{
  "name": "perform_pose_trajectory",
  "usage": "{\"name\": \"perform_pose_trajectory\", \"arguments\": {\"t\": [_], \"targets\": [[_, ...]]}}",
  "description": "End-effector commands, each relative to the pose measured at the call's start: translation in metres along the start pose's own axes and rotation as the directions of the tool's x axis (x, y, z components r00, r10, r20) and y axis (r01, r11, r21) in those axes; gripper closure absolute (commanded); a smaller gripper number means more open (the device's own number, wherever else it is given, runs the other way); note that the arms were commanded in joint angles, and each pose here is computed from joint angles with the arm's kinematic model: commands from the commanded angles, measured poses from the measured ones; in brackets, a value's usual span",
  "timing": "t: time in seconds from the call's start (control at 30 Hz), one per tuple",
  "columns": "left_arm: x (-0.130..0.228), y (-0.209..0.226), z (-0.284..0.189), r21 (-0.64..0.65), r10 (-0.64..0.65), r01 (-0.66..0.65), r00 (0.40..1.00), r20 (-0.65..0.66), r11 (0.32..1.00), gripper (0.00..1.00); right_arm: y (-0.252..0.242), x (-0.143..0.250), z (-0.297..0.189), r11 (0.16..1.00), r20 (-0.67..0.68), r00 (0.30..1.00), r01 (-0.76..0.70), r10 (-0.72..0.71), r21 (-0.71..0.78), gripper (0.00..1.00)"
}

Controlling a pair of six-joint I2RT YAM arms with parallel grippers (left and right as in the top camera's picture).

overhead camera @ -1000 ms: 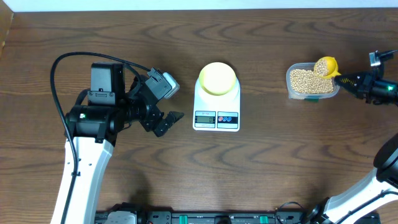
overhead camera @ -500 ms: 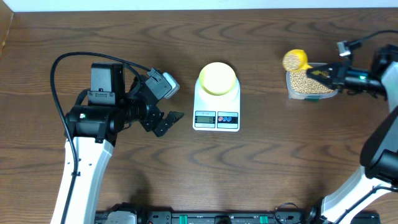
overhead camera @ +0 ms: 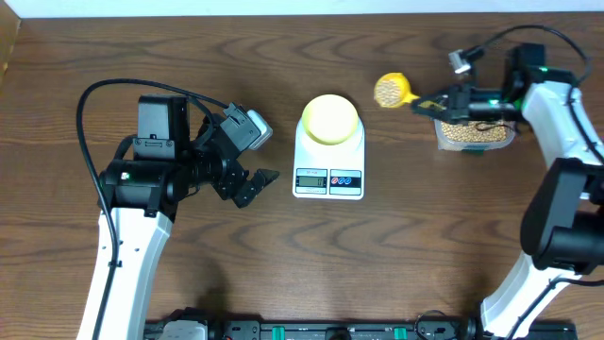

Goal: Scoop item into bowl and weigh 50g on scale
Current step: 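Carry the filled scoop with the right gripper over the yellow bowl, then tilt the scoop with the right gripper to pour soybeans into the bowl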

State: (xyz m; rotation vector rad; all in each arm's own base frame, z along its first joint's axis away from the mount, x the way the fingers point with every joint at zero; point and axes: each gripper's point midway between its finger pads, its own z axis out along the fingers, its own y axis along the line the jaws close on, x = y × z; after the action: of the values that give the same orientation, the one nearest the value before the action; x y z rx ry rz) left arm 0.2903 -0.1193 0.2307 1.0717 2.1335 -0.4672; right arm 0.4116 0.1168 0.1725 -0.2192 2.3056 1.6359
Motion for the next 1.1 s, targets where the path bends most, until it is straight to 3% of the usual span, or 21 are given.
{"name": "perform_pose_trajectory", "arguments": {"t": [0.0, 0.2, 0.67, 1.07], "targets": [[-0.005, 0.001, -0.003, -0.003, -0.007, 0.007, 1.0, 0.015, 1.0, 0.01, 0.002, 0.006, 0.025, 1.0, -0.051, 0.998, -0.025, 0.026, 0.005, 0.99], [-0.005, 0.001, -0.003, -0.003, -0.007, 0.007, 1.0, 0.015, 1.0, 0.01, 0.006, 0.009, 0.062, 0.998, -0.104, 0.995, -0.004, 0.01, 0.057, 0.99], [-0.005, 0.001, -0.003, -0.003, -0.008, 0.008, 1.0, 0.015, 1.0, 0.01, -0.02, 0.026, 0.111, 0.893, -0.224, 0.971, 0.173, -0.084, 0.415, 0.99], [-0.005, 0.001, -0.003, -0.004, -0.007, 0.007, 1.0, 0.015, 1.0, 0.01, 0.014, 0.018, 0.119, 0.647, -0.33, 0.891, 0.453, -0.311, 0.613, 0.99]]}}
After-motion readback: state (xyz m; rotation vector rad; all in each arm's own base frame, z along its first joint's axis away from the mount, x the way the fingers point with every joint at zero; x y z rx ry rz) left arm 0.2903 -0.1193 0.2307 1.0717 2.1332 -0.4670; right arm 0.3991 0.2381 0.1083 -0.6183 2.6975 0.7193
